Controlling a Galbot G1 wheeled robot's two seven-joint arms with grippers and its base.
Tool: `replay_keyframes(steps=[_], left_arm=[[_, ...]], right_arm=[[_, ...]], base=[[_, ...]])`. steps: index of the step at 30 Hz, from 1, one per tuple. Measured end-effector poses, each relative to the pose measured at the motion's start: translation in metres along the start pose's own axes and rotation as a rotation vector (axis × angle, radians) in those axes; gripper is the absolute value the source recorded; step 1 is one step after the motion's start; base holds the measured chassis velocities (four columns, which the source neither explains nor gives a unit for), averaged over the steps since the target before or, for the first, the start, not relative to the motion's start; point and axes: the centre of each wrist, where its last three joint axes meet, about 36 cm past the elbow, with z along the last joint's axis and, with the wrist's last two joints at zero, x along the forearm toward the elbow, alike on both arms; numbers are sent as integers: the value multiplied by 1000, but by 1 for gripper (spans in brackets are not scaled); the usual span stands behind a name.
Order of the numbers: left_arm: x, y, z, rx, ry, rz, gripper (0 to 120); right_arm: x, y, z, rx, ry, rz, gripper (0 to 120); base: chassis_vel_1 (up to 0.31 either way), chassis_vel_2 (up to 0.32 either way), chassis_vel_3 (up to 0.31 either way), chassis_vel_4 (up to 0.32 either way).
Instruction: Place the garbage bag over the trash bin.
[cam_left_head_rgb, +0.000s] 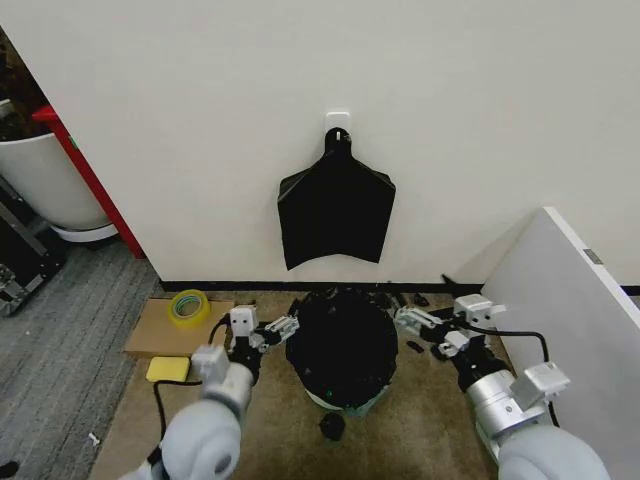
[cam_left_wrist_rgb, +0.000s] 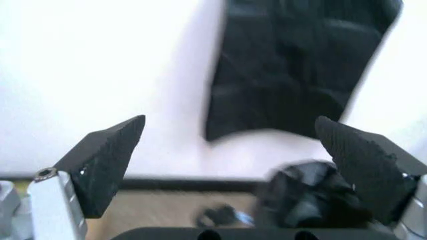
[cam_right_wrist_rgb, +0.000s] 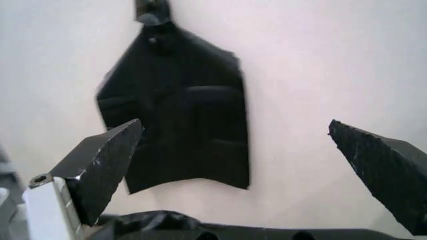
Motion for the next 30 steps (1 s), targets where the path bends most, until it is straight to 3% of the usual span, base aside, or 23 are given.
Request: replay_keyframes(steps=[4,9,15,30], left_arm=[[34,10,17,-117,-94,-71,100],[61,9,30,-186,-162,-105,100],[86,1,42,-219,-177,-127,100],[86,-8,27,-231,-245,-127,100]], right_arm=[[12,-3,37,19,-56,42,100],[23,2,61,86,-89,20,100],[33,2,91,198,-83,30,100],[49,4,87,198,-103,91,100]], base=[[0,0,0,0],[0,0,0,0],[0,0,0,0],[0,0,0,0]])
